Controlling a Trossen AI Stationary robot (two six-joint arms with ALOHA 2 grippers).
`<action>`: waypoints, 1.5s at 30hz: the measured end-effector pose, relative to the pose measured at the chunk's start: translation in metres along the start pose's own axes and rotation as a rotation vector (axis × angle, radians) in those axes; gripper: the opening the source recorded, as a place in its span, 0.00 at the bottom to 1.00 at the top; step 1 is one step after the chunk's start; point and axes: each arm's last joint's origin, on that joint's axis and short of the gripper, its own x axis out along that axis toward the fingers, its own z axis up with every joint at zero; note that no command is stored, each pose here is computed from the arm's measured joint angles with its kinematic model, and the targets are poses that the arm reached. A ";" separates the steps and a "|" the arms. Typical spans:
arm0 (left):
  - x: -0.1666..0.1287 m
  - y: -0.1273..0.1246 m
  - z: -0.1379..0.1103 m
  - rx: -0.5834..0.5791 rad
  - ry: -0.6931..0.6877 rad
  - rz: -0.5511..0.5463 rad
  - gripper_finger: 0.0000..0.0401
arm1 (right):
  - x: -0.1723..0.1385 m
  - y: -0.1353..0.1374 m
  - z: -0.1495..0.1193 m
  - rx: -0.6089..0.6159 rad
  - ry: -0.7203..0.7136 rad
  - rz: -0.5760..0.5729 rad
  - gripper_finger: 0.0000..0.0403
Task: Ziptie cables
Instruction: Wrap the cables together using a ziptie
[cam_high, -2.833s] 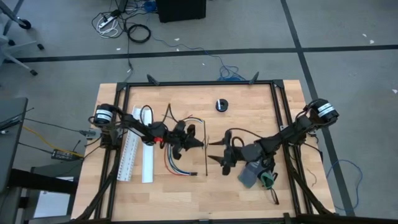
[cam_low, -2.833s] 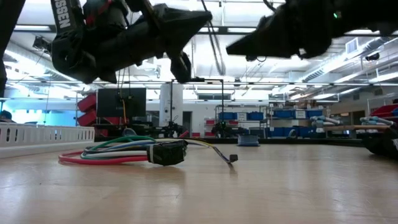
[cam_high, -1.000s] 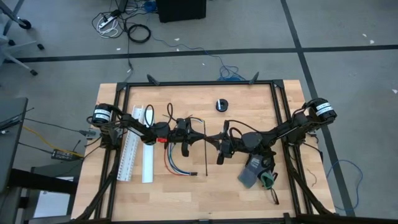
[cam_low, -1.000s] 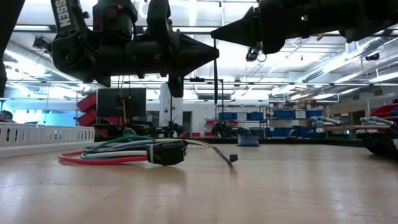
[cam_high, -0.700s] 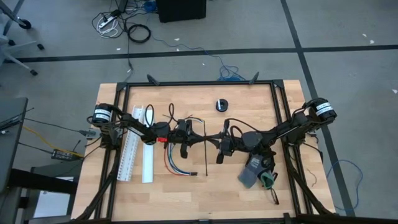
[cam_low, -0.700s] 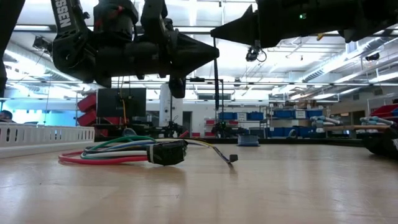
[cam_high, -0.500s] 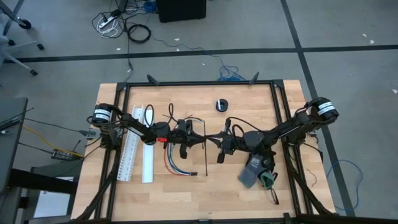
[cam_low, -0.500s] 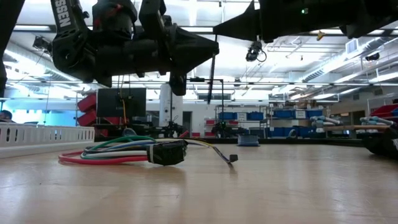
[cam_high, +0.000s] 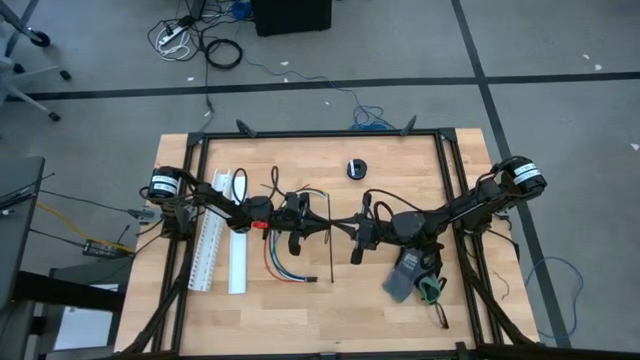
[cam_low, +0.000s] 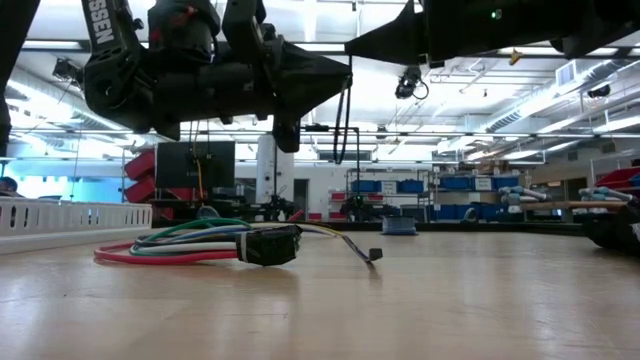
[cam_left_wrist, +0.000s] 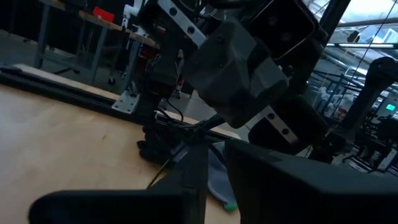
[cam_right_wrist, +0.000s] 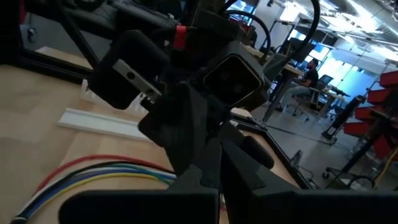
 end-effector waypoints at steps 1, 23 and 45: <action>0.000 0.000 0.000 0.008 0.000 0.000 0.13 | 0.000 0.000 0.000 0.005 0.005 0.003 0.00; -0.006 0.001 -0.006 0.139 0.043 -0.002 0.29 | -0.011 -0.019 0.005 0.267 0.116 0.085 0.00; 0.003 0.000 0.005 0.216 -0.025 -0.007 0.29 | -0.001 -0.031 0.002 0.396 0.080 0.184 0.00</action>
